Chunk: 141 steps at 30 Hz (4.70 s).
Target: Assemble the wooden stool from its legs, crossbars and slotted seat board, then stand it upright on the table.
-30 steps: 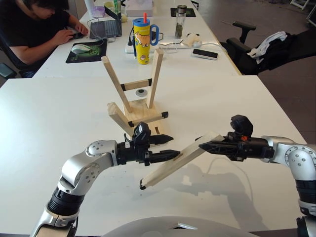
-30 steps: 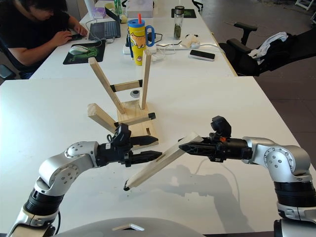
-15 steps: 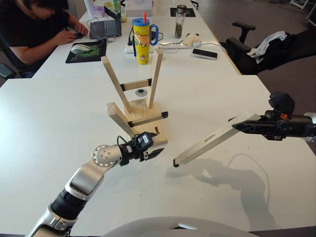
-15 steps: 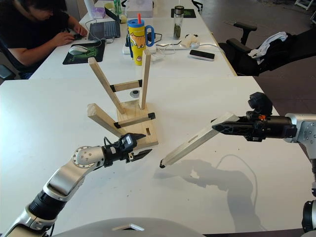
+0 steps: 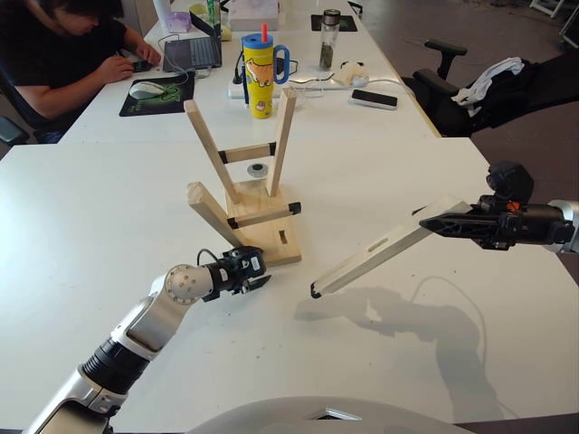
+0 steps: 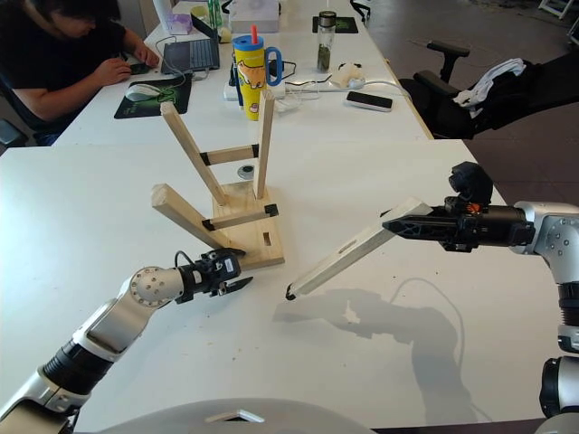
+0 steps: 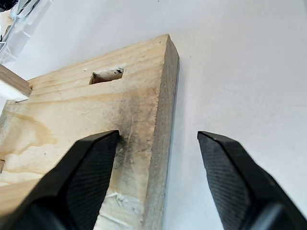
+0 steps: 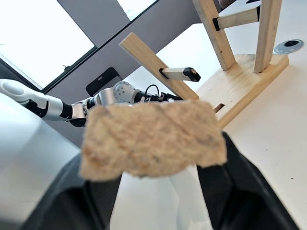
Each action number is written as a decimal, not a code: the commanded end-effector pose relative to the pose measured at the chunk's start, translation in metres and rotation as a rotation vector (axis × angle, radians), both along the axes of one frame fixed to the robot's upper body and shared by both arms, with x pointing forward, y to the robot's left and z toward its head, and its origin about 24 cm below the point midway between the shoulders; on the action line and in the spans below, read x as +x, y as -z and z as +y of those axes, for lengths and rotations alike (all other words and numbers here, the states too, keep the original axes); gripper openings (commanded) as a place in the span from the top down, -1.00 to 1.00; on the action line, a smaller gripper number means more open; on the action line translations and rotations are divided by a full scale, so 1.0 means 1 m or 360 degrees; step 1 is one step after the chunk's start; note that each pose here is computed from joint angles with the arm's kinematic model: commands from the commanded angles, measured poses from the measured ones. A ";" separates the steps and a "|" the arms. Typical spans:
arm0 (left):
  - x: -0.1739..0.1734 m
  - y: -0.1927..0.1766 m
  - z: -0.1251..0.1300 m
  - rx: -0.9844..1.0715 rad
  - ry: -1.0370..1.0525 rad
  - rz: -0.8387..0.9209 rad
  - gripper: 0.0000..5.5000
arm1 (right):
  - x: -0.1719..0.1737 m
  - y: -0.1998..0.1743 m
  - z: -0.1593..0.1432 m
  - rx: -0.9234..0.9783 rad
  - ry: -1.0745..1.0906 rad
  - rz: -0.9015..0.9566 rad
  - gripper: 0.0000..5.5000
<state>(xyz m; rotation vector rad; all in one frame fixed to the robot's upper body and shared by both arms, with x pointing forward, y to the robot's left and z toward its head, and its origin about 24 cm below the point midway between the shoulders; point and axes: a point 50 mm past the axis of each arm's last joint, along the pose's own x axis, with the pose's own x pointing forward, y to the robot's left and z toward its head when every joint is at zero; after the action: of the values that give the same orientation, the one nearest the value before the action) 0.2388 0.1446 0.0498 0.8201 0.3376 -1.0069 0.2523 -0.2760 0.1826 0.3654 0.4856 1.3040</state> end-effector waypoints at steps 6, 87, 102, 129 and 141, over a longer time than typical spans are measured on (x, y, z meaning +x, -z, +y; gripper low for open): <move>-0.014 0.022 0.048 0.0300 0.0145 0.0437 -0.10 | 0.025 -0.008 0.030 0.0061 0.0070 -0.0320 0.23; -0.039 0.053 0.001 0.0044 0.0149 0.0639 -0.10 | 0.024 0.067 0.210 -0.0708 -0.1017 -0.0452 0.25; -0.041 0.054 -0.002 0.0029 0.0138 0.0640 -0.10 | 0.040 0.070 0.226 -0.0447 -0.0520 -0.0156 0.25; -0.021 0.072 -0.007 0.0026 -0.0186 0.0653 -0.10 | 0.041 0.085 0.188 -0.0388 0.0096 -0.0749 -0.24; -0.001 0.075 -0.019 0.0011 -0.0395 0.0596 -0.10 | 0.037 0.113 0.101 -0.0800 0.0355 -0.0867 -0.24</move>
<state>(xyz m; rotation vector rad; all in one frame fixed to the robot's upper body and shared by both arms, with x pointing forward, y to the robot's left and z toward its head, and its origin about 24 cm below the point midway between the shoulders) 0.2669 0.1106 0.0307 0.6303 0.3953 -0.9539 0.2878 -0.1495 0.0668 -0.3213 0.2817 1.0644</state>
